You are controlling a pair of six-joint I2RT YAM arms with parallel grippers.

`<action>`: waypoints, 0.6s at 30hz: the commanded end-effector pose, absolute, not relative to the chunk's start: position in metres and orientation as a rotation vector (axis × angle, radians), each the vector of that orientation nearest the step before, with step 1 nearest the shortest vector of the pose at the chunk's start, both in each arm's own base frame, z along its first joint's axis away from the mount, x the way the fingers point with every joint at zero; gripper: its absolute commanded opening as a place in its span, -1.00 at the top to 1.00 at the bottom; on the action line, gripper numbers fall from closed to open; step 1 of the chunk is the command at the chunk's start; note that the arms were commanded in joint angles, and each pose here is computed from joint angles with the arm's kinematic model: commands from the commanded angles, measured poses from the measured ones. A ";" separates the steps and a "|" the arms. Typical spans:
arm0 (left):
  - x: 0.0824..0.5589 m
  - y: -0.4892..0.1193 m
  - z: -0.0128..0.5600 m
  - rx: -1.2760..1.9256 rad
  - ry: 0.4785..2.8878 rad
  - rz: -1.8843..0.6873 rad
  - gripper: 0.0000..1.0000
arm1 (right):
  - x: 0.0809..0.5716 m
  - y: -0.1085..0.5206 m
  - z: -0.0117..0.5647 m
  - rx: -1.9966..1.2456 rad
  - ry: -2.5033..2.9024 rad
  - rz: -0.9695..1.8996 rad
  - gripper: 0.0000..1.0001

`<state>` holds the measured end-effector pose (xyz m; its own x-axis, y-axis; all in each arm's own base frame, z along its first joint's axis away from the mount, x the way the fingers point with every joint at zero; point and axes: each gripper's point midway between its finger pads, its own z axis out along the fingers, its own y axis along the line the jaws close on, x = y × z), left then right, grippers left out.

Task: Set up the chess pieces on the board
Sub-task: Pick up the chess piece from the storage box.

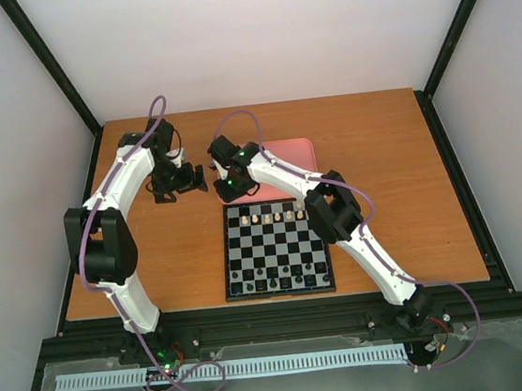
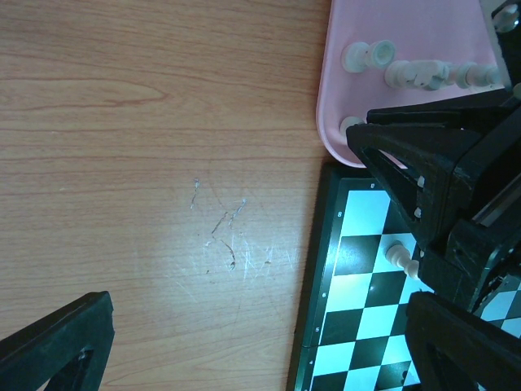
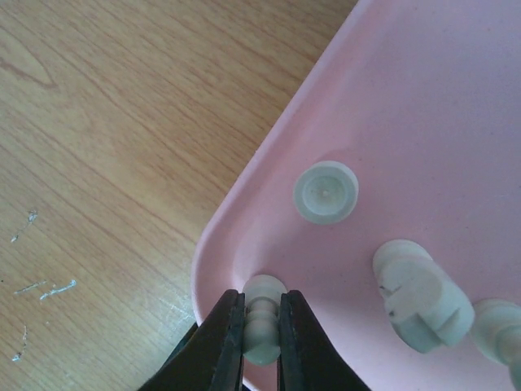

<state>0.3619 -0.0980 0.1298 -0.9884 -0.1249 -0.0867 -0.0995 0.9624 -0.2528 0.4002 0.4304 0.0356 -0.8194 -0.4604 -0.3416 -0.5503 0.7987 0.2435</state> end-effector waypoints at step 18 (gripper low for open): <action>0.370 -0.099 0.142 -0.182 2.967 -0.382 -1.00 | 0.357 0.424 0.112 -0.852 2.593 0.511 0.94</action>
<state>0.3619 -0.0978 0.1297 -0.9883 -0.1253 -0.0869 -0.1000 0.9626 -0.2518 0.3792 0.4141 0.0903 -0.7948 -0.4551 -0.4015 -0.5681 0.7907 0.2284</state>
